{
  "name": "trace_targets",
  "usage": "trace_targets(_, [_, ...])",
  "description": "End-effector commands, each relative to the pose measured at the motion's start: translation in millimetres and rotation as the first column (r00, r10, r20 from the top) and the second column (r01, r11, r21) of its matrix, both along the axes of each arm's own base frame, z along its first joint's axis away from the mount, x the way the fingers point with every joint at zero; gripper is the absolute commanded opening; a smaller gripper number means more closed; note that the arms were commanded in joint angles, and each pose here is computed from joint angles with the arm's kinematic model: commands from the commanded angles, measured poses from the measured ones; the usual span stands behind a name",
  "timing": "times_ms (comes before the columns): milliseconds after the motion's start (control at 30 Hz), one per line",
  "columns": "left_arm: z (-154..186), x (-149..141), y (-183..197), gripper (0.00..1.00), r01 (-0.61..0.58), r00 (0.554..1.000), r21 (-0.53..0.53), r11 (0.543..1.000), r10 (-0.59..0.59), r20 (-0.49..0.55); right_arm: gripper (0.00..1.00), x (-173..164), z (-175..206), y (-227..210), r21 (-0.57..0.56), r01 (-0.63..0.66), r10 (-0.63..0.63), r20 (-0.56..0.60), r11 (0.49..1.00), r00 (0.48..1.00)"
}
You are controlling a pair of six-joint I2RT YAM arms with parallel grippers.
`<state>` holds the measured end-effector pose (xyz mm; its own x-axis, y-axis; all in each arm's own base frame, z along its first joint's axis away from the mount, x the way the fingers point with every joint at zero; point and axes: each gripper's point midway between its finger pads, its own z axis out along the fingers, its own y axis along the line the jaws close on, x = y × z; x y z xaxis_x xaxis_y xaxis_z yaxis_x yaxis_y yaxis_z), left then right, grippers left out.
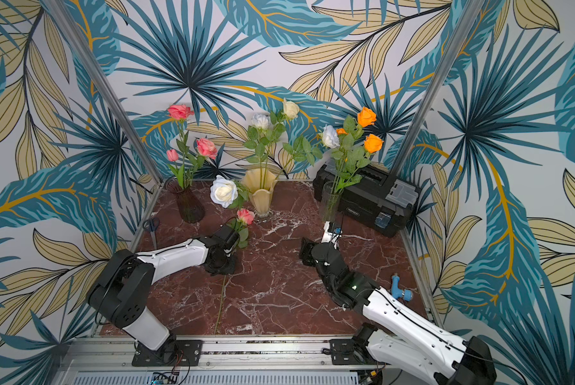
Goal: Arrange the flowers in different vases according to their variety
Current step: Pick up the flower at the center of the board, then insert the flower into the vase.
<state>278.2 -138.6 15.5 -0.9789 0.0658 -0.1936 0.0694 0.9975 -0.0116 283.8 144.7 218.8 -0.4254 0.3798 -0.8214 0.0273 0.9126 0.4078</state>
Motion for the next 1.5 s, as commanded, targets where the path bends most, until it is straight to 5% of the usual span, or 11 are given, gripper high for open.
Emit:
trace_targets(0, [-34.5, -22.1, 14.4, 0.00, -0.016, 0.994, 0.066, 0.998, 0.023, -0.105, 0.72, -4.1, -8.9, -6.8, -0.022, 0.018, -0.019, -0.015, 1.000, 1.000])
trace_targets(500, [69.2, 9.5, 33.1, 0.00, -0.099, 0.981, 0.065, 0.993, 0.087, 0.176, 0.71, -4.7, -2.9, -6.9, -0.005, 0.019, -0.019, 0.002, 1.000, 1.000])
trace_targets(800, [147.7, 19.3, 47.5, 0.00, -0.124, 0.922, 0.047, 0.991, 0.098, 0.376, 0.72, -3.1, -1.5, -4.0, -0.001, 0.009, -0.009, 0.006, 1.000, 1.000])
trace_targets(1033, [230.5, 36.8, 54.9, 0.00, -0.103, 0.806, 0.029, 0.994, 0.066, 0.588, 0.72, -2.6, -2.3, -2.3, 0.003, 0.005, -0.005, 0.003, 1.000, 1.000])
trace_targets(1467, [380.9, 76.5, 67.2, 0.00, -0.019, 0.444, 0.032, 0.999, -0.020, 0.896, 0.72, -2.6, -4.5, -2.9, -0.006, 0.007, -0.007, -0.003, 1.000, 1.000])
